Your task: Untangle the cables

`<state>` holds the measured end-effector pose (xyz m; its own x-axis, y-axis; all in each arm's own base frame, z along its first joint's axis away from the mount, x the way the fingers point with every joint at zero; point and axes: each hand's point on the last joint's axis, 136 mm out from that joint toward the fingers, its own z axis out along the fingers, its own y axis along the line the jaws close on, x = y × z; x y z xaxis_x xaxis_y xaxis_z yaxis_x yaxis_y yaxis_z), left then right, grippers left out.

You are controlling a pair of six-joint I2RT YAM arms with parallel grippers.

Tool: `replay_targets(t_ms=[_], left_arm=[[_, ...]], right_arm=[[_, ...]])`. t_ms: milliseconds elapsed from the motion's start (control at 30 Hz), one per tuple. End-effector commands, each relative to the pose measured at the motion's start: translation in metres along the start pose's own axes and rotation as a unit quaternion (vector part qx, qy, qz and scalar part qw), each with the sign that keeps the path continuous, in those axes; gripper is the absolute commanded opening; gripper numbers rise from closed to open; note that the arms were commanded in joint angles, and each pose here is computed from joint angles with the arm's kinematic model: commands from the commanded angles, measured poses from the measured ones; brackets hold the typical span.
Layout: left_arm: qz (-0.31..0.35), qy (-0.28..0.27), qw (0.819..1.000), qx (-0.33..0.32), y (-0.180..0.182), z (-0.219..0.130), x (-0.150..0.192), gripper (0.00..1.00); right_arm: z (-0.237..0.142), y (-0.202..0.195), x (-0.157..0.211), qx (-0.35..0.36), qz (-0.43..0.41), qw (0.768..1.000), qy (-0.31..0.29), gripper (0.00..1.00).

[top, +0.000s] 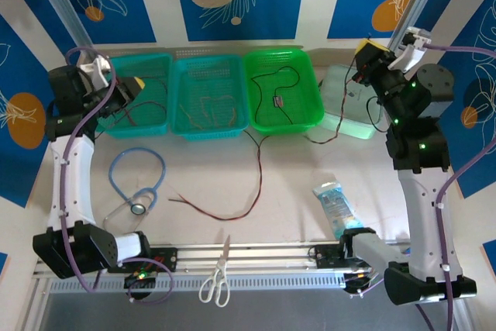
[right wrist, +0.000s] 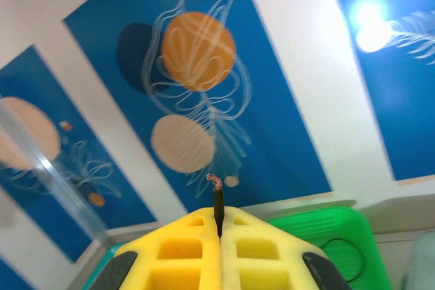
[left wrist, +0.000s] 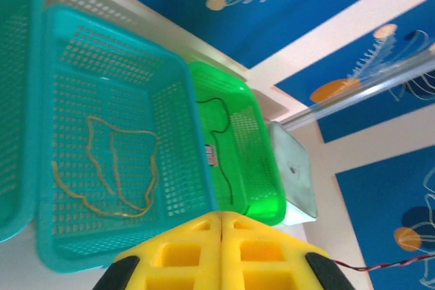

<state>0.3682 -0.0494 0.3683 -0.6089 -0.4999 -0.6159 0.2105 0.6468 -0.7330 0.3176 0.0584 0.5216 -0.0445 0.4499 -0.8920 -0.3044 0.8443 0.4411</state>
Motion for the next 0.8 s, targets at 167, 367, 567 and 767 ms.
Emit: replay_targets(t_ms=[167, 367, 567, 767], left_arm=[[0.095, 0.038, 0.98, 0.169, -0.107, 0.028, 0.033, 0.38], [0.135, 0.028, 0.956, 0.258, -0.163, 0.053, 0.059, 0.51], [0.157, 0.054, 0.932, 0.323, -0.209, 0.077, 0.092, 0.56], [0.209, 0.049, 0.907, 0.362, -0.25, 0.084, 0.118, 0.6]], right_arm=[[0.019, 0.058, 0.044, -0.152, 0.059, 0.982, 0.097, 0.0], [0.036, 0.08, 0.074, -0.182, 0.07, 0.972, 0.134, 0.0], [0.046, 0.092, 0.091, -0.2, 0.095, 0.964, 0.147, 0.0], [0.056, 0.099, 0.113, -0.191, 0.098, 0.963, 0.166, 0.0]])
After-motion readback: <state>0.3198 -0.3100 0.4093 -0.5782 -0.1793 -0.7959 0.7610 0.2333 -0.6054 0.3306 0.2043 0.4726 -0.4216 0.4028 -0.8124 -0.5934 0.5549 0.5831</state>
